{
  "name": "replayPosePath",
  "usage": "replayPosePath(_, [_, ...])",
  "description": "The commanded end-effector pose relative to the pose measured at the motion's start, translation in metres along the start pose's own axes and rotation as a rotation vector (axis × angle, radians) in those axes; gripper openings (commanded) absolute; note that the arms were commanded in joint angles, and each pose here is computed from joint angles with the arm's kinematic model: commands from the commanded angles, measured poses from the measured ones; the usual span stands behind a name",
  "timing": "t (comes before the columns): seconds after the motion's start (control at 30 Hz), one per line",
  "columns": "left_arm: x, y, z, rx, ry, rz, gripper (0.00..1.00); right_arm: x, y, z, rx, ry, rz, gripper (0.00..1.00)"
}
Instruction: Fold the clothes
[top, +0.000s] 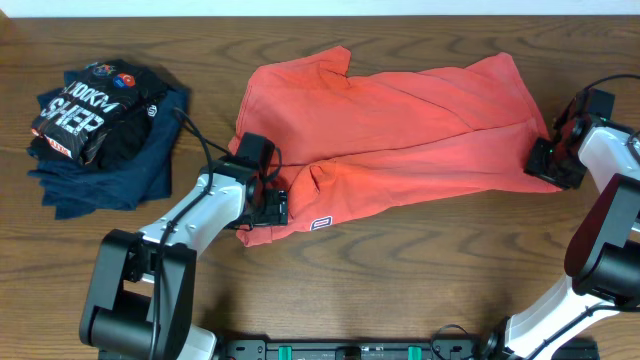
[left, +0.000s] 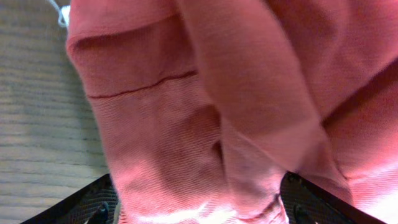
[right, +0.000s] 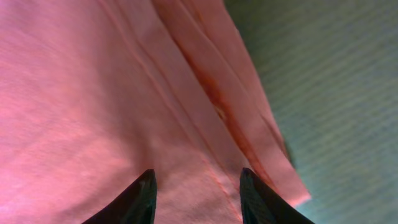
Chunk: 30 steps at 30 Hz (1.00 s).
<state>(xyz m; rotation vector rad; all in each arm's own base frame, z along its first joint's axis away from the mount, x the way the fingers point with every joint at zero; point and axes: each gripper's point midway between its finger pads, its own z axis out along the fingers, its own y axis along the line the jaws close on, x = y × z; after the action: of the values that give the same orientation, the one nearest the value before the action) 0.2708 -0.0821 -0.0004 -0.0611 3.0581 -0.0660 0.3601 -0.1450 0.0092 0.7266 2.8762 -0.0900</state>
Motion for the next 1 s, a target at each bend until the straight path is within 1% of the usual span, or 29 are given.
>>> replayPosePath(0.0, [0.000,0.012,0.001,-0.016,-0.001,-0.025,0.86,0.000,-0.016,-0.005,0.069,-0.010,0.040,0.46])
replayPosePath(0.07, [-0.001,0.015,0.003,-0.015,-0.008,-0.029,0.86,0.001,-0.019,-0.005,0.088,-0.011,0.041,0.56])
replayPosePath(0.13, [-0.001,0.018,0.006,-0.014,-0.013,-0.038,0.86,0.002,-0.022,-0.005,0.102,-0.009,0.041,0.58])
replayPosePath(0.4, [0.009,0.022,0.014,-0.019,0.005,-0.043,0.86,0.017,-0.025,0.005,0.107,0.031,0.046,0.59])
replayPosePath(0.47, [0.009,0.022,0.014,-0.020,0.008,-0.042,0.85,0.021,-0.025,0.007,0.109,0.042,0.045,0.51])
replayPosePath(0.5, [0.010,0.023,0.014,-0.020,0.010,-0.043,0.81,0.024,-0.025,0.008,0.110,0.048,0.048,0.45])
replayPosePath(0.53, [0.011,0.023,0.014,-0.022,0.013,-0.042,0.71,0.026,-0.026,0.009,0.111,0.055,0.047,0.28])
replayPosePath(0.57, [0.013,0.024,0.014,-0.025,0.024,-0.043,0.53,0.030,-0.026,0.010,0.113,0.067,0.047,0.08])
replayPosePath(0.6, [0.015,0.024,0.014,-0.027,0.029,-0.043,0.45,0.032,-0.027,0.010,0.115,0.073,0.049,0.01])
replayPosePath(0.63, [0.018,0.025,0.014,-0.032,0.044,-0.043,0.33,0.036,-0.030,0.009,0.134,0.086,0.071,0.01])
replayPosePath(0.7, [0.026,0.031,0.013,-0.063,0.073,-0.043,0.20,0.042,-0.039,0.008,0.179,0.109,0.112,0.01])
replayPosePath(0.73, [0.030,0.036,0.013,-0.090,0.089,-0.041,0.10,0.046,-0.045,0.006,0.204,0.121,0.130,0.01])
replayPosePath(0.8, [0.041,0.050,0.010,-0.164,0.125,-0.037,0.06,0.054,-0.056,0.004,0.252,0.148,0.170,0.01])
replayPosePath(0.9, [0.056,0.074,0.002,-0.300,0.177,-0.031,0.06,0.068,-0.070,-0.001,0.301,0.195,0.243,0.01])
replayPosePath(0.97, [0.063,0.083,-0.003,-0.356,0.198,-0.075,0.06,0.076,-0.075,-0.003,0.312,0.228,0.271,0.01])
